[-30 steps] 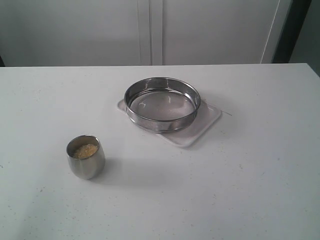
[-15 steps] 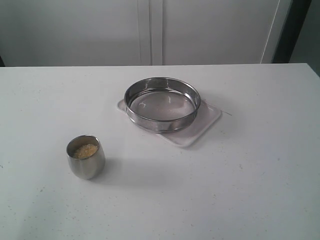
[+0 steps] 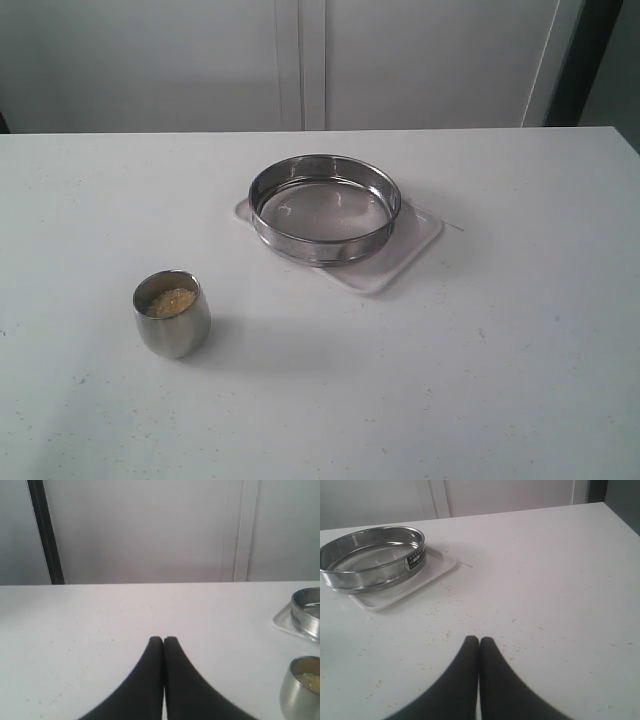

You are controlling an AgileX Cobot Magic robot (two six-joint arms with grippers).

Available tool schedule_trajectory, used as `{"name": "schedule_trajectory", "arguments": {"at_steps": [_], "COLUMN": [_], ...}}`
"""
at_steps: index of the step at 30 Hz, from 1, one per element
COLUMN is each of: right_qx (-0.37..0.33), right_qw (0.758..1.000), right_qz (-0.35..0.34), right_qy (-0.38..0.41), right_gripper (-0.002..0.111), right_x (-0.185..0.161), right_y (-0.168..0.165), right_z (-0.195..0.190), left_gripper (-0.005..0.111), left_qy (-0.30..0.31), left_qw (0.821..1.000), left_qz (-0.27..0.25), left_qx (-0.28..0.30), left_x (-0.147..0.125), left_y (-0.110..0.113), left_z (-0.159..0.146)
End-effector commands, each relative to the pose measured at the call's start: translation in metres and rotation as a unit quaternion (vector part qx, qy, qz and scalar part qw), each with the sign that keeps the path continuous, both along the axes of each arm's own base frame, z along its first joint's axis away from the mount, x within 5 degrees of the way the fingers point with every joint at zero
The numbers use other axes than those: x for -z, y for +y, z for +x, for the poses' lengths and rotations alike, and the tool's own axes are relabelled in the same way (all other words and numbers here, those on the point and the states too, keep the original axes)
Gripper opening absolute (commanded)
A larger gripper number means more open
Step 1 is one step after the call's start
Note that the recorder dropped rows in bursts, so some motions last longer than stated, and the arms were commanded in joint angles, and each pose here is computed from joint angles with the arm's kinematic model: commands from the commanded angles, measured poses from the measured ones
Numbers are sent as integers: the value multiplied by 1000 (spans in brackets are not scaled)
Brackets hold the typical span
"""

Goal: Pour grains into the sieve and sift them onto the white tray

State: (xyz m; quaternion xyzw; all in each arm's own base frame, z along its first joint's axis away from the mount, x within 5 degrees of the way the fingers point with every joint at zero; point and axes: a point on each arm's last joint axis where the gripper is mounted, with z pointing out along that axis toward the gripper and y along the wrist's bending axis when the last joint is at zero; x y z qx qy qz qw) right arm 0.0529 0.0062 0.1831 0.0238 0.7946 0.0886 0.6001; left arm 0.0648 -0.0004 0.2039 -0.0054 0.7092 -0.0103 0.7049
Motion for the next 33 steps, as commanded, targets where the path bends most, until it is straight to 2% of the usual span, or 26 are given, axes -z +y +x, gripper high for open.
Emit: {"name": "schedule_trajectory", "arguments": {"at_steps": [1,10,16,20,25,29,33], "right_qx": [0,0,0,0,0,0,3], "right_qw": [1000,1000,1000,1000,1000,1000,1000], "right_qz": [-2,-2,-2,-2,-2,-1,9], "right_qy": [-6,-6,-6,-6,-6,-6,-5], "right_gripper": [0,0,0,0,0,0,0], "right_x": [1,1,1,1,1,1,1], "right_y": [0,0,0,0,0,0,0], "right_z": [0,0,0,0,0,0,0], "left_gripper": [0,0,0,0,0,0,0], "left_qy": [-15,57,65,94,93,121,135], "left_qw": [1000,997,997,994,990,985,977], "left_qz": [-15,-56,-11,0,24,20,43], "left_qx": [-9,3,44,62,106,121,157], "left_x": [-8,-12,-8,1,6,15,22], "left_y": [2,-2,-9,-12,-19,-22,-28], "left_z": [9,34,50,58,67,72,76]}}
